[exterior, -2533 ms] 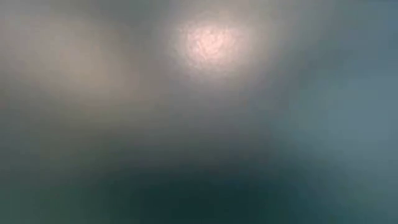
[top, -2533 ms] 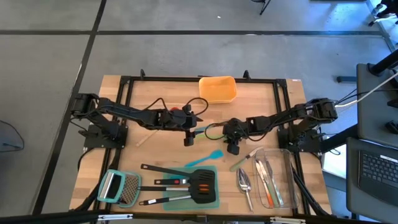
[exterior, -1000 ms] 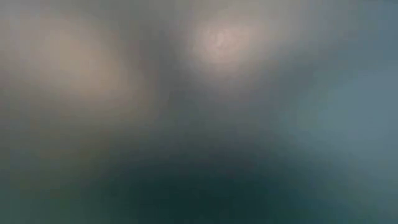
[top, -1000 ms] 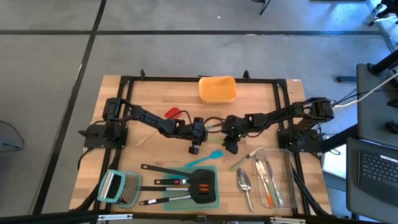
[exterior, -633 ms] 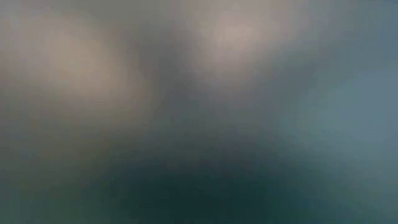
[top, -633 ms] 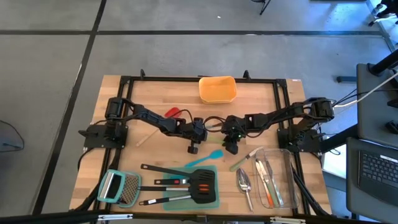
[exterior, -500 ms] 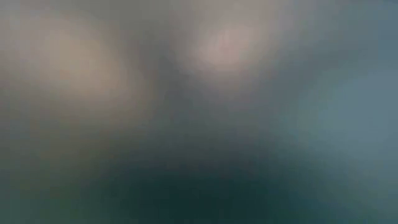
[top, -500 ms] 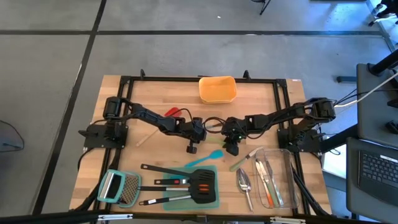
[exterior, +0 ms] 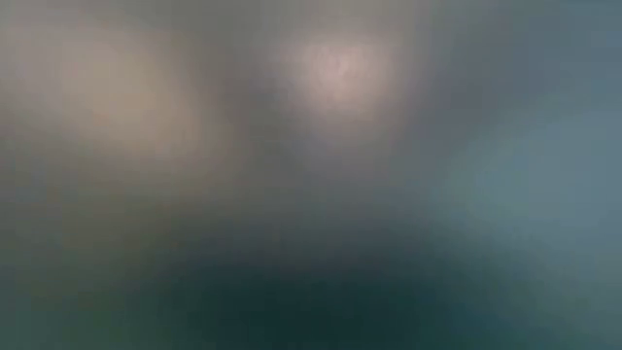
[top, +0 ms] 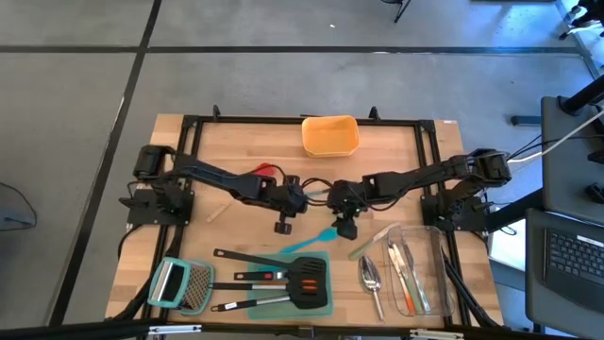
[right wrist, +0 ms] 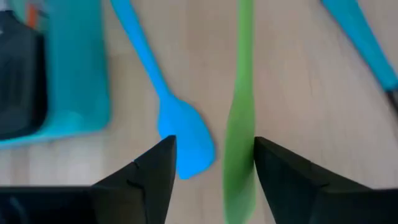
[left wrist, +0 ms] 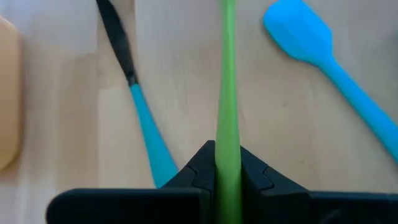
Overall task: Pick & Place Kitchen Items
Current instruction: Put the green spatula into the blue bin
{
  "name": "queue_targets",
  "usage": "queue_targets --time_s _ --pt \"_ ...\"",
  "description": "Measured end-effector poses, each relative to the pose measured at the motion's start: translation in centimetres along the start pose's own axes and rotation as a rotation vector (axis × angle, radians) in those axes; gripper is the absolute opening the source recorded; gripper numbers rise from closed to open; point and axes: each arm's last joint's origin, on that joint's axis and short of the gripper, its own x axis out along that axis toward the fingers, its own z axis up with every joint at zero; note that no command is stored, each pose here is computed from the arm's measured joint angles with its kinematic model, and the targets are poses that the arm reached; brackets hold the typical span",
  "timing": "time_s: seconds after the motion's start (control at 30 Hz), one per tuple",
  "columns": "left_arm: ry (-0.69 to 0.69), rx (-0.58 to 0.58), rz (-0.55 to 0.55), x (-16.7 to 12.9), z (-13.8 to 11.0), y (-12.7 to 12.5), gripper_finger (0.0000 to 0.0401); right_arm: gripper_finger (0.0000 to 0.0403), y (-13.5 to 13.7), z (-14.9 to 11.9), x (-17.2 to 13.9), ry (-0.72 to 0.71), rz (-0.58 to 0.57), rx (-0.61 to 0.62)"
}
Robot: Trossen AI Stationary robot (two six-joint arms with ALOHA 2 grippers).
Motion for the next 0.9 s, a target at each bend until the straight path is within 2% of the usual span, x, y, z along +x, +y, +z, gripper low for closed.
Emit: queue_targets --time_s 0.1,0.2,0.47,0.63,0.73,0.9 --pt "-0.016 0.002 0.010 -2.0 0.4 -0.5 0.0018 0.0214 1.6 1.4 -1.1 0.000 -0.003 -0.053" --pt "-0.024 -0.045 -0.005 -4.4 0.7 -1.2 0.0018 0.0215 3.4 2.5 -2.2 -0.020 -0.030 -0.110" --pt "-0.083 -0.201 -0.070 -10.2 0.8 -4.9 0.0017 0.0215 8.6 2.7 -3.3 -0.076 -0.027 -0.288" --pt "-0.106 -0.283 -0.116 -11.6 0.7 -7.6 0.0017 0.0215 11.5 1.3 -3.5 -0.114 -0.137 -0.396" --pt "-0.092 -0.337 -0.128 -11.6 0.5 -9.3 0.0017 0.0215 12.7 0.8 -3.6 -0.150 -0.177 -0.395" --pt "-0.087 -0.433 -0.127 -11.9 0.0 -11.7 0.0017 0.0215 14.0 0.0 -3.7 -0.170 -0.179 -0.358"
